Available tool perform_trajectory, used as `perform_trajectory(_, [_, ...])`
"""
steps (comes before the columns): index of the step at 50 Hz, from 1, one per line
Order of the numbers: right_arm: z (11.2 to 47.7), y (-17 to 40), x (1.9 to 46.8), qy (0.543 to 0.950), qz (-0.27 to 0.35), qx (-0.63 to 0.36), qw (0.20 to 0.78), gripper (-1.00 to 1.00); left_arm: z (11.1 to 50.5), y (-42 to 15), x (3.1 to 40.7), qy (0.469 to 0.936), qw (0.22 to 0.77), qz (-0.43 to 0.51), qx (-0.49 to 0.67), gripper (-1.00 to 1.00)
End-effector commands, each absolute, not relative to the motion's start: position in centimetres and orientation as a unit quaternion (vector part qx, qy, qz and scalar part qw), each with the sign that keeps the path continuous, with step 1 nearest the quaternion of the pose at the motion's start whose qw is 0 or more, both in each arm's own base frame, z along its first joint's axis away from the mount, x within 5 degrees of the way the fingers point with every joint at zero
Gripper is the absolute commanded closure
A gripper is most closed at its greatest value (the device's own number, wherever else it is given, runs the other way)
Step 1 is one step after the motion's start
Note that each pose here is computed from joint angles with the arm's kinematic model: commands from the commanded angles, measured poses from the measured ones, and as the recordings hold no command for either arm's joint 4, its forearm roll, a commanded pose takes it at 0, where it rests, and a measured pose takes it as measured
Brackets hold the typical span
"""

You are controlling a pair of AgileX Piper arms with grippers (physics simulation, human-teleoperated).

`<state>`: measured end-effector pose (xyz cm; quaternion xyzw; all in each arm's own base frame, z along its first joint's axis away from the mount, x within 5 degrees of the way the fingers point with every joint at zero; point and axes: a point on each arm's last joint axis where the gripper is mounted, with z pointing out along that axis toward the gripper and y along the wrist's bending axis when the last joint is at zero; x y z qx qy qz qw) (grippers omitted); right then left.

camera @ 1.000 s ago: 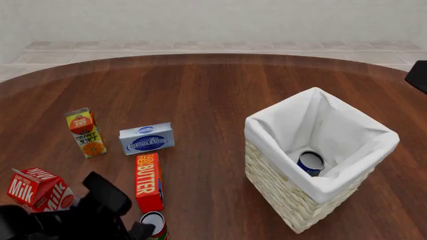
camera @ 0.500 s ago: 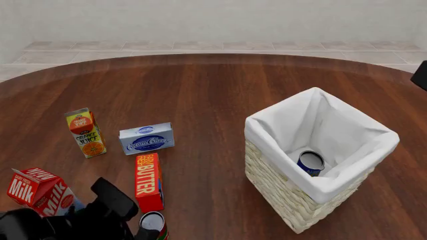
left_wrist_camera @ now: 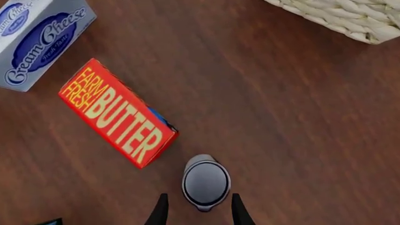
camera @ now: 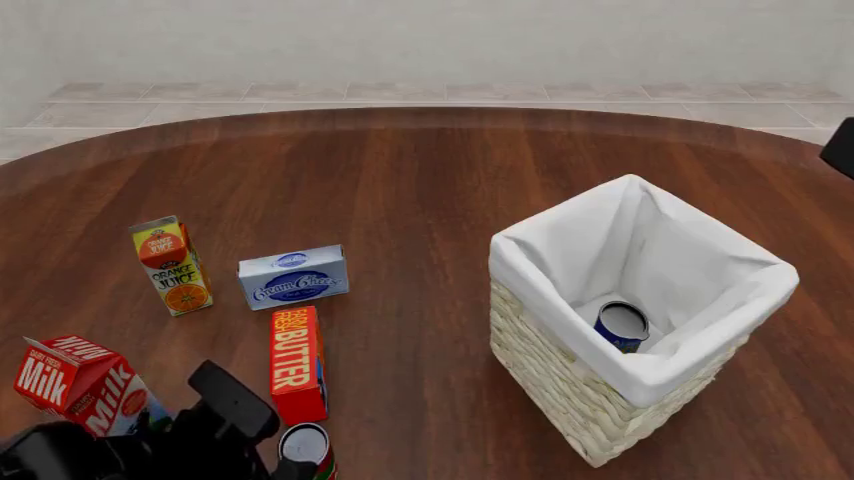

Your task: Pick up the alphabet soup and the tomato sauce, and put them in the basket.

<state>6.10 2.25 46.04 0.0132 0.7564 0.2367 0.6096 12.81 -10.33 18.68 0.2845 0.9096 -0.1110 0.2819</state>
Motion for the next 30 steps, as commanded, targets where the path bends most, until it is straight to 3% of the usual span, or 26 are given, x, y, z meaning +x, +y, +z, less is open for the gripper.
perform_trajectory(1, [46.0,2.3,6.2,0.757,0.235,0.013,0.61,-1.0,18.3,-10.4,13.0,0.908,0.285,-0.111,0.285,-1.0])
perform_trajectory(30, [46.4,2.0,5.5,0.755,0.233,0.015,0.613,-1.0,16.9,-11.4,13.1,0.906,0.285,-0.122,0.288,-1.0])
